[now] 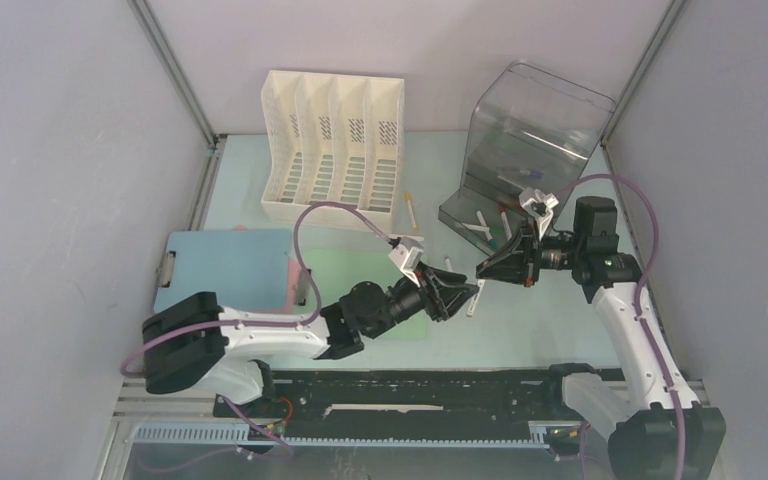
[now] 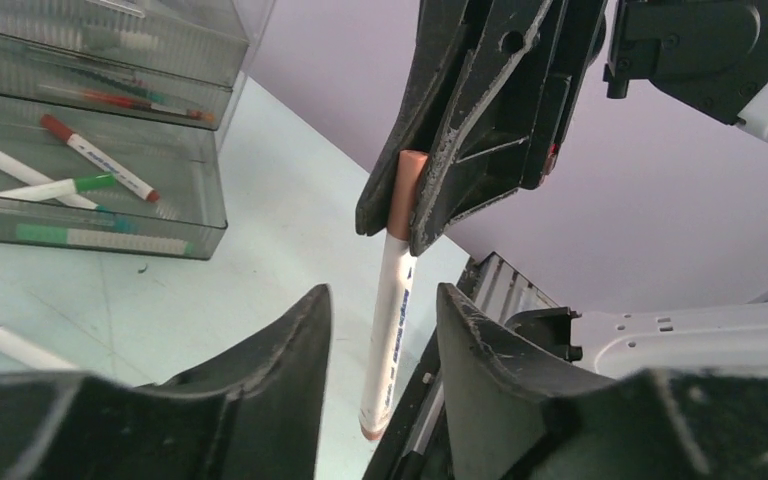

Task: Organize the desk
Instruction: Place the stationery in the drawer.

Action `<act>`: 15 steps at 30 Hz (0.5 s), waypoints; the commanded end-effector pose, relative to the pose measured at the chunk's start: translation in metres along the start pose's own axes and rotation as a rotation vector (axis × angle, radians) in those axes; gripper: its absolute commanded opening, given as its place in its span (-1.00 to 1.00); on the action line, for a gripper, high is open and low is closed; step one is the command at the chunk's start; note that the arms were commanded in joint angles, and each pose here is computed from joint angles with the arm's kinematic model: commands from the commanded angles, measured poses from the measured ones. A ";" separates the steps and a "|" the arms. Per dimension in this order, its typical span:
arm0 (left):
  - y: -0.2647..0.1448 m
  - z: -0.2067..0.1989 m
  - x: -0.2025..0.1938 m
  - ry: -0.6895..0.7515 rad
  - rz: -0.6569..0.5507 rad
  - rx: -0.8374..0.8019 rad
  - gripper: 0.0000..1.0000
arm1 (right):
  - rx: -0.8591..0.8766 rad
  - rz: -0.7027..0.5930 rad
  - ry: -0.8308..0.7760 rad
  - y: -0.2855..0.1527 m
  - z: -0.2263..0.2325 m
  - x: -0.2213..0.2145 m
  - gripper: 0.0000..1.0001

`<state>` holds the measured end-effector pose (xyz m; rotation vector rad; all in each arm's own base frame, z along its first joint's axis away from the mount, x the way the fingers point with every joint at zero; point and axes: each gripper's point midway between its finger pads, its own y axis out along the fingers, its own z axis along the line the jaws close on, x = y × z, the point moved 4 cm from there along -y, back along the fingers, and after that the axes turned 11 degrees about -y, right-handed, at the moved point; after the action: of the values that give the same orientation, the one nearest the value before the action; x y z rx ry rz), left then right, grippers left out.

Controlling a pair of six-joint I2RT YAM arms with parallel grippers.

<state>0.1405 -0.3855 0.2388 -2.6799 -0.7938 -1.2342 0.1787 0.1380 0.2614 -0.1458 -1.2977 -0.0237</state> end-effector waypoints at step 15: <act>-0.086 0.057 0.044 0.187 -0.139 0.346 0.99 | -0.464 0.187 -0.352 -0.033 -0.039 0.001 -1.00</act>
<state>0.1495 -0.3027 0.2259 -2.3672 -0.9708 -1.2487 0.1987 0.1149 0.2516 -0.5222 -1.5301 -0.1083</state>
